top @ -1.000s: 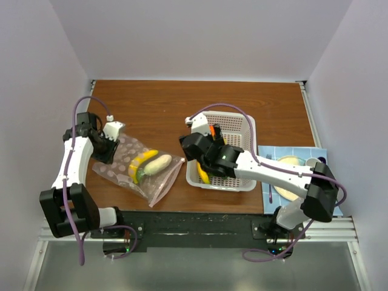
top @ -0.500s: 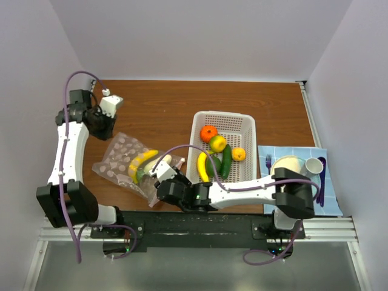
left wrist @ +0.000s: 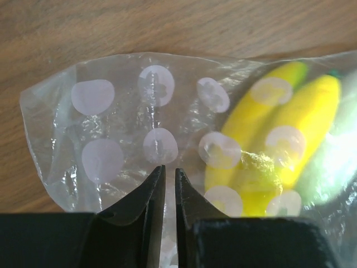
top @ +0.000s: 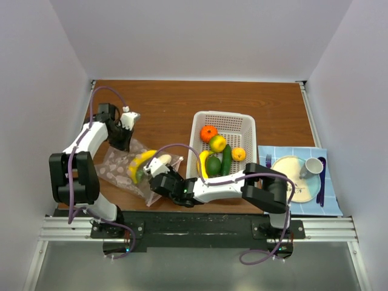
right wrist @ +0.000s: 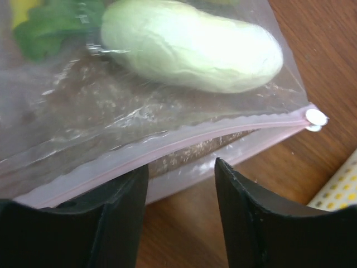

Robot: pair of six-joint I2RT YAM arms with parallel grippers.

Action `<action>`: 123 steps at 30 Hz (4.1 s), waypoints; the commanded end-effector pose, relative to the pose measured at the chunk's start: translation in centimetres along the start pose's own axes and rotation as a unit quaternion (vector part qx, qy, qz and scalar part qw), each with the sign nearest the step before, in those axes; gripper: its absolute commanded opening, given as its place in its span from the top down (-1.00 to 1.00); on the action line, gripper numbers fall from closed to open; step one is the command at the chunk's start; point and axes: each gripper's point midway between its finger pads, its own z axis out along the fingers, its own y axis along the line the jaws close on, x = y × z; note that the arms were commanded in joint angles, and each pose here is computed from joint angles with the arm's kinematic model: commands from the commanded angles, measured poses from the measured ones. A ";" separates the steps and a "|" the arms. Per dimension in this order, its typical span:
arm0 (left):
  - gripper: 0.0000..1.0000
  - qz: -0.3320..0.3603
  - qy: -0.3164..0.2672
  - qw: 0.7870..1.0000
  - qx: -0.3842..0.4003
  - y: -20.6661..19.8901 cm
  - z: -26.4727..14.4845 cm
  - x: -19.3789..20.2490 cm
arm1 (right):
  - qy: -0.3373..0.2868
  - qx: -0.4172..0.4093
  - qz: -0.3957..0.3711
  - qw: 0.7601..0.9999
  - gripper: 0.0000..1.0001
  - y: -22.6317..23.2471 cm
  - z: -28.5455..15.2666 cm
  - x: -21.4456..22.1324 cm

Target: Open the zip-top bag and remove the fake food

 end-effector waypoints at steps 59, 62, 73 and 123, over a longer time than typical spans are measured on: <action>0.82 0.129 0.083 0.984 -0.093 -2.9 4.9 5.6 | -0.032 -0.115 0.064 0.991 -0.81 1.7 -0.1 -1.2; 0.82 0.126 0.078 0.985 -0.093 -3.0 4.7 5.3 | -0.052 -0.095 0.079 0.991 -0.93 1.4 0.2 -3.0; 1.00 0.124 0.089 0.985 -0.079 -3.9 3.9 7.6 | -0.088 -0.038 0.252 0.963 -0.97 1.4 2.5 -6.1; 1.00 0.088 0.118 0.978 -0.145 1.8 3.8 10.7 | -0.058 0.027 0.198 0.978 0.57 -0.6 -1.9 -5.4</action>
